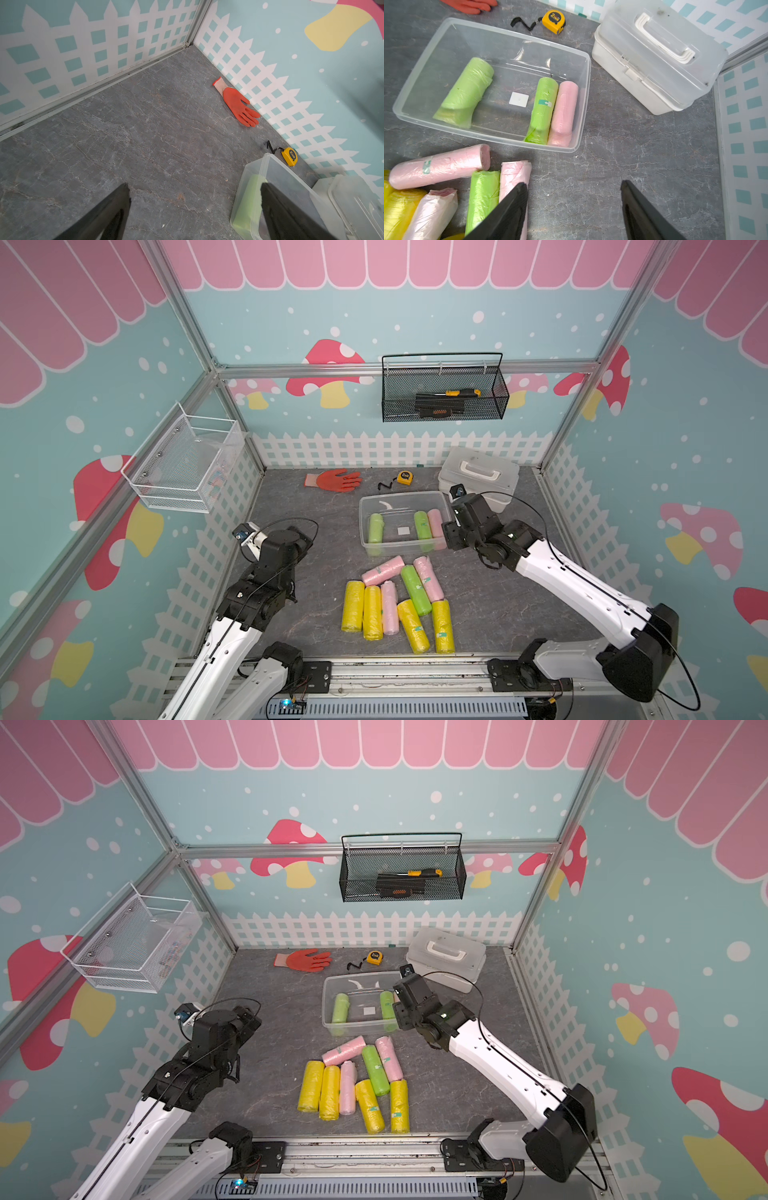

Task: Put the roll of trash bags into the storage box
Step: Pick up the roll of trash bags from the center of the board.

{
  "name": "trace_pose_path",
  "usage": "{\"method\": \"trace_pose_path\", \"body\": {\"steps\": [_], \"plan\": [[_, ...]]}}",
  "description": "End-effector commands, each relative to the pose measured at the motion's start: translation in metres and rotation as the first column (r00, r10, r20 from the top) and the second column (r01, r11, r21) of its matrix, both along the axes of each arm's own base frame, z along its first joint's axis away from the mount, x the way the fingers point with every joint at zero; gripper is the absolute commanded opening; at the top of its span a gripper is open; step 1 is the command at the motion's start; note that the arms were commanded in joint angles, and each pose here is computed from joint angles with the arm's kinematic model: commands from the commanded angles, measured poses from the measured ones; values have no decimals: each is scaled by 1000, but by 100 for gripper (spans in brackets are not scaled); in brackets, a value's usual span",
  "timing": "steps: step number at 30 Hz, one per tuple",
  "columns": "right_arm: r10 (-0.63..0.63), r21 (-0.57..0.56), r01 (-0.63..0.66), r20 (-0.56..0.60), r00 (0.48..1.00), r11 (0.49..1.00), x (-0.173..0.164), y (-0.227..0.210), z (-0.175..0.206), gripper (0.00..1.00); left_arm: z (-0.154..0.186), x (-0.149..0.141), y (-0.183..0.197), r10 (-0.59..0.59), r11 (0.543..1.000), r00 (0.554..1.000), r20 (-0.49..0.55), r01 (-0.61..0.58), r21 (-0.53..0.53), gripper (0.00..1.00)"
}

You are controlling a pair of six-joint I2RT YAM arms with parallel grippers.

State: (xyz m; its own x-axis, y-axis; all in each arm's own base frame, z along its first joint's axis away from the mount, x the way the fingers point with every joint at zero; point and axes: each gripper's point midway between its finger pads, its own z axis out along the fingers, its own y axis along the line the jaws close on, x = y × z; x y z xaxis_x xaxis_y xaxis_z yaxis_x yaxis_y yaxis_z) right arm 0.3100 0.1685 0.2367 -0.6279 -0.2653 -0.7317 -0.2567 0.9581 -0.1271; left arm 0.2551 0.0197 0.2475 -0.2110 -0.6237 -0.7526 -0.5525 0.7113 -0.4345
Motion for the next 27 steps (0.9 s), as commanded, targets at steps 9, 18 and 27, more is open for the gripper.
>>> {"method": "trace_pose_path", "body": {"steps": [9,18,27], "plan": [[-76,177,39,207,975,983,-32,-36,17,86,-2,0,-3,-77,996,996,-39,79,46,99],[-96,178,58,212,973,982,-29,-37,15,87,-16,12,-24,-179,984,982,-67,180,0,99],[-72,165,36,219,973,986,-28,-34,22,88,-71,7,-66,-422,905,866,-269,420,-71,99]]}}
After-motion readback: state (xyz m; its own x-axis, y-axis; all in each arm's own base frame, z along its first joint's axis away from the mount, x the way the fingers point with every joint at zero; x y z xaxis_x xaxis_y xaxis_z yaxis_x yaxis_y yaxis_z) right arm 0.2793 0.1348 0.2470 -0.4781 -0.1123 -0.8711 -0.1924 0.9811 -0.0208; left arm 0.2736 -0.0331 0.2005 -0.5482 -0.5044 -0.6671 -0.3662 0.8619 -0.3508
